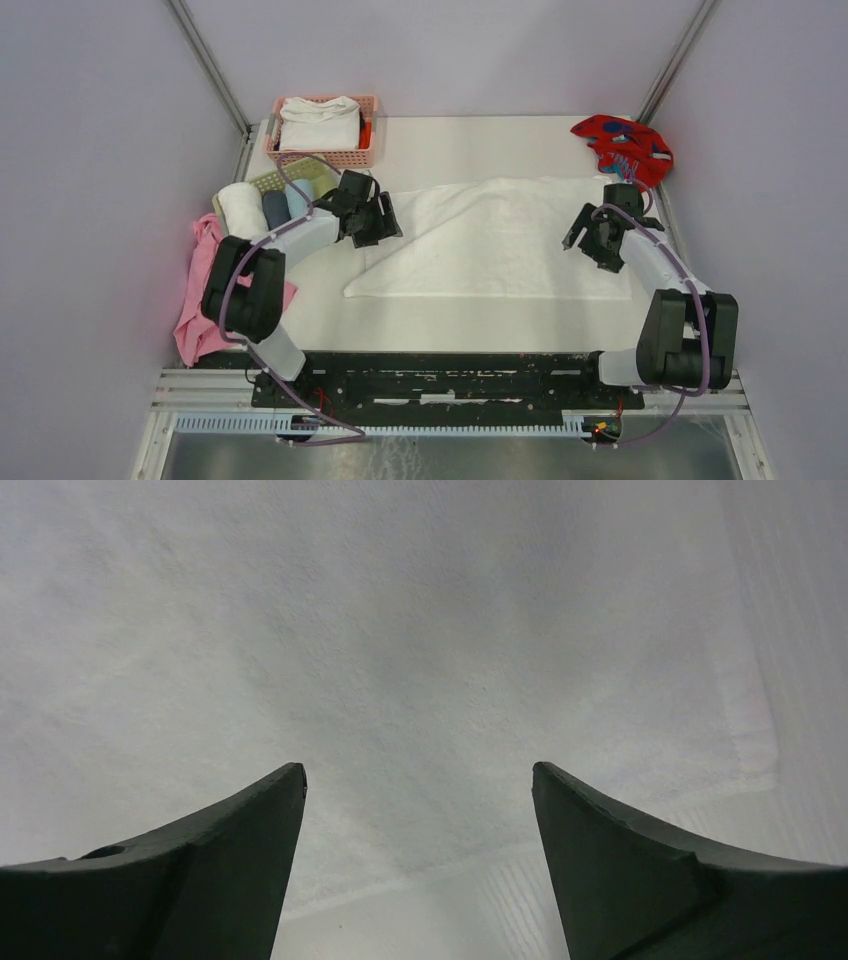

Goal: Roll the towels
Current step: Flatten out the towel at the center of the board.

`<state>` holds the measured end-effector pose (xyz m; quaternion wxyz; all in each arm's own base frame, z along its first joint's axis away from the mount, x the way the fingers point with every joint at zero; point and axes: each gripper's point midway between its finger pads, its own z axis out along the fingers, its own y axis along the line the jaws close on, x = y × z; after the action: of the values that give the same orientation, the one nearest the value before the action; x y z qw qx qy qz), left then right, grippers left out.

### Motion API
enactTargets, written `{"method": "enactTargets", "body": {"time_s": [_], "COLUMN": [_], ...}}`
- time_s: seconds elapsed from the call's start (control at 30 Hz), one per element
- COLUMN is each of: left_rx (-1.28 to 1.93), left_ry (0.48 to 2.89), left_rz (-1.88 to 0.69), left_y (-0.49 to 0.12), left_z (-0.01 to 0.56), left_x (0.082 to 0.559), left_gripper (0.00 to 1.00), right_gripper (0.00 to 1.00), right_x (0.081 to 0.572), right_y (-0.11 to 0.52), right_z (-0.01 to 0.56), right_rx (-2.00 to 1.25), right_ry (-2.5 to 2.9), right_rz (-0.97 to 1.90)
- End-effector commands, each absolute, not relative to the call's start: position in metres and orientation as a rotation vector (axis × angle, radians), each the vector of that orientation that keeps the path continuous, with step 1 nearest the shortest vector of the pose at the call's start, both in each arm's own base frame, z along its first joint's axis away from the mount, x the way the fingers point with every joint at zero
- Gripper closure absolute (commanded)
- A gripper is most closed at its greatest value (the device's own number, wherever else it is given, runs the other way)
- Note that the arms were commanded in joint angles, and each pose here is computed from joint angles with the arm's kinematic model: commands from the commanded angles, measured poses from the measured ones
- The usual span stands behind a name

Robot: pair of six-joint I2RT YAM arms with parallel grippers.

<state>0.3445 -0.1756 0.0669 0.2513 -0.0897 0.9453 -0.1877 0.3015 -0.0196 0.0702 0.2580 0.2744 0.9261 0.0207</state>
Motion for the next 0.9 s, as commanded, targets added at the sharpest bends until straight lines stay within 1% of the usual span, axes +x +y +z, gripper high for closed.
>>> {"method": "enactTargets", "body": {"time_s": [0.0,0.13,0.23,0.33,0.4,0.5,0.67,0.77,0.87], "left_rx": [-0.321,-0.334,-0.357,-0.364,-0.345,-0.259,-0.057,0.069,0.162], "left_ry": [2.519,2.582,2.635,2.671,2.658,2.599,2.503,2.512,2.523], "left_rz": [-0.452,-0.434,-0.361,-0.313,-0.314,-0.312,-0.268,-0.214,-0.115], "left_y": [-0.177,-0.178,-0.167,-0.157,-0.155,-0.156,-0.159,-0.154,-0.14], "left_z": [0.063,0.038,0.023,0.02,0.031,0.063,0.117,0.13,0.133], "left_x": [0.383,0.382,0.369,0.351,0.349,0.364,0.414,0.44,0.462], "left_gripper": [0.27,0.28,0.28,0.28,0.28,0.27,0.27,0.28,0.3], "right_gripper": [0.08,0.05,0.01,0.0,0.0,0.0,0.0,0.0,0.0], "right_x": [0.283,0.251,0.221,0.189,0.189,0.213,0.281,0.329,0.369], "right_y": [-0.03,-0.036,-0.044,-0.051,-0.048,-0.051,-0.061,-0.054,-0.042], "right_z": [0.047,0.021,0.009,0.006,0.016,0.046,0.111,0.142,0.159], "right_rx": [0.844,0.976,1.11,1.25,1.293,1.252,1.018,0.899,0.816], "right_ry": [2.565,2.638,2.691,2.711,2.675,2.581,2.412,2.312,2.249], "right_rz": [-0.007,-0.052,-0.122,-0.196,-0.159,-0.097,0.021,0.153,0.233]}}
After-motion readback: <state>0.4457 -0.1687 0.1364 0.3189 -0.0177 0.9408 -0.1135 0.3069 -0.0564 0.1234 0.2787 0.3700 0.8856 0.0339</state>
